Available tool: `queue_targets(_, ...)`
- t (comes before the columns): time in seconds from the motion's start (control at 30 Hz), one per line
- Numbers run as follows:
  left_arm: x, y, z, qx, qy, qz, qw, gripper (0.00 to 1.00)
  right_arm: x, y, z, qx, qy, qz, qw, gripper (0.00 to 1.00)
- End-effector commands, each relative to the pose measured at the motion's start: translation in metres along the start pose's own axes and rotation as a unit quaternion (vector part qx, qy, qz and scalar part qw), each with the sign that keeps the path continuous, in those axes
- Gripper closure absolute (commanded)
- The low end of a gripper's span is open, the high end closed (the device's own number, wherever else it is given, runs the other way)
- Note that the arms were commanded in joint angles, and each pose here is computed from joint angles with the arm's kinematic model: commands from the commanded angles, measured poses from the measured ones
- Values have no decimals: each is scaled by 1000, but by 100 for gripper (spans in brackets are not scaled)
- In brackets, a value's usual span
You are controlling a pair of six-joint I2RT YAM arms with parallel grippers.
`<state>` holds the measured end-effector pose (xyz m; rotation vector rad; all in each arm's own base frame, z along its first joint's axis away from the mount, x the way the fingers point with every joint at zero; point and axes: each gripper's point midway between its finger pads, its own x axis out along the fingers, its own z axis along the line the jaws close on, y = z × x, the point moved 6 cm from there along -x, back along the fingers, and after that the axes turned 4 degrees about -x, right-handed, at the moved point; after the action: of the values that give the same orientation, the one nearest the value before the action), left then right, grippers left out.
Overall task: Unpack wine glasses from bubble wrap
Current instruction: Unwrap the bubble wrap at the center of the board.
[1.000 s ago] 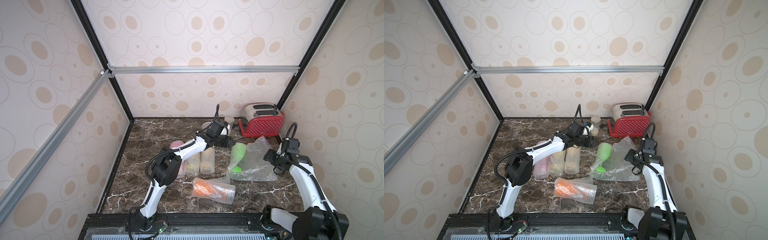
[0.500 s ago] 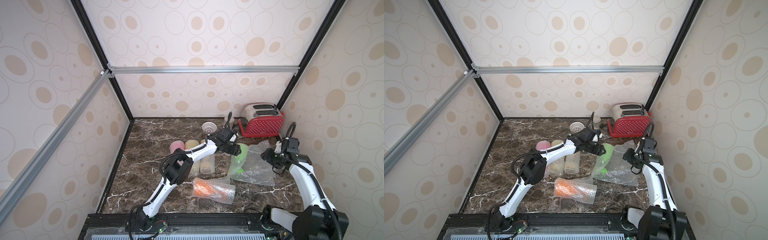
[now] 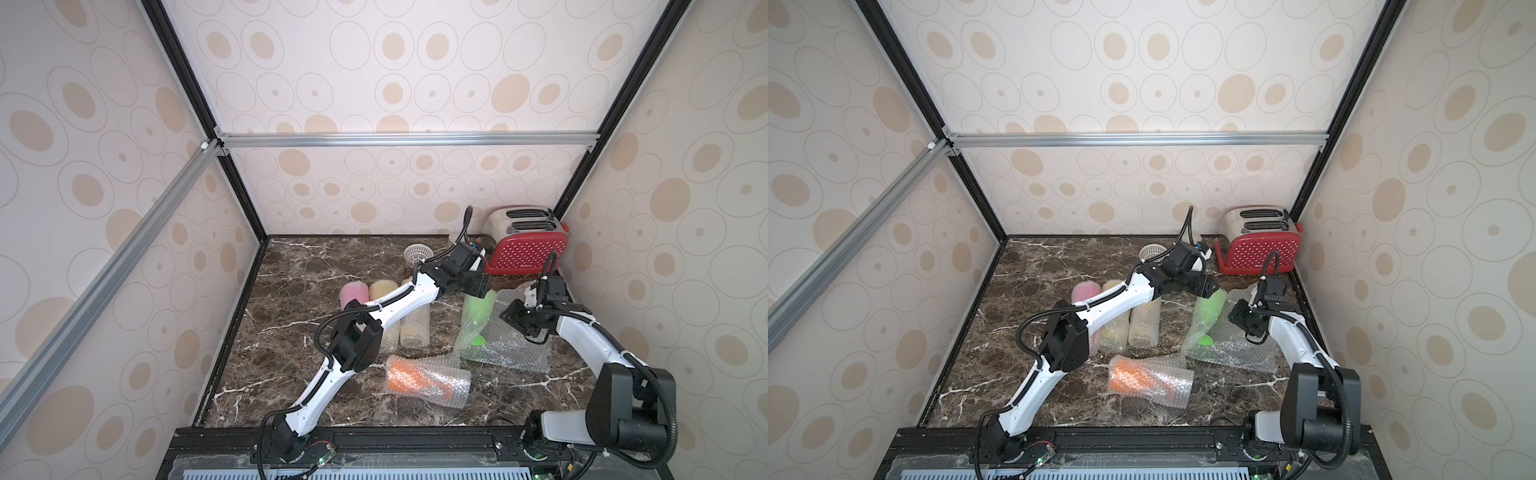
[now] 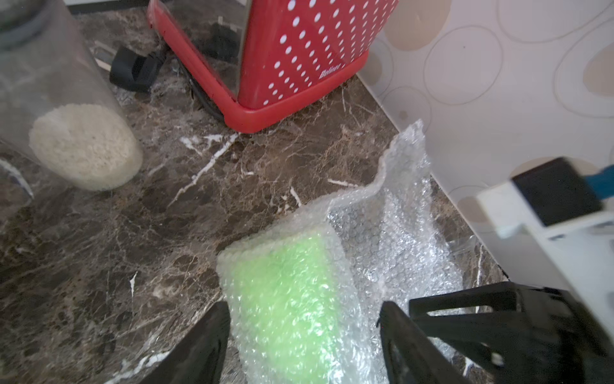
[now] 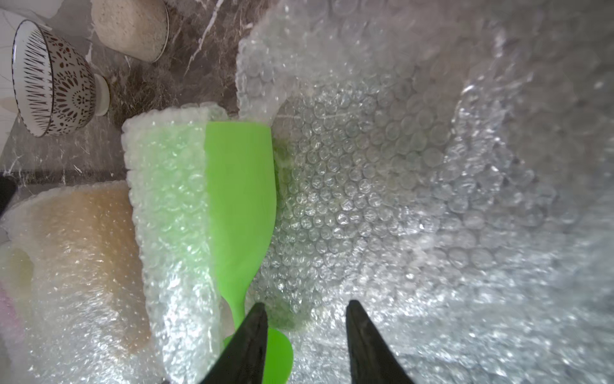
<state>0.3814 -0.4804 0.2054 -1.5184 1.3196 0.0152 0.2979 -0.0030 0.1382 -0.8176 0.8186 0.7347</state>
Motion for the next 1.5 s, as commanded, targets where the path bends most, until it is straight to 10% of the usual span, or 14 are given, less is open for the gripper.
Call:
queue_targets(0.0, 14, 11, 0, 5, -8, 19, 1000, 28, 16, 0, 9, 4, -39, 5, 999, 59)
queue_targets(0.57, 28, 30, 16, -10, -15, 52, 999, 32, 38, -3, 45, -17, -133, 22, 991, 54)
queue_targets(0.97, 21, 31, 38, -27, -32, 52, 998, 88, 33, 8, 32, -45, -75, 28, 996, 55)
queue_targets(1.47, 6, 32, 49, -65, -15, 27, 997, 98, 42, 5, -11, -20, 34, 32, 999, 57)
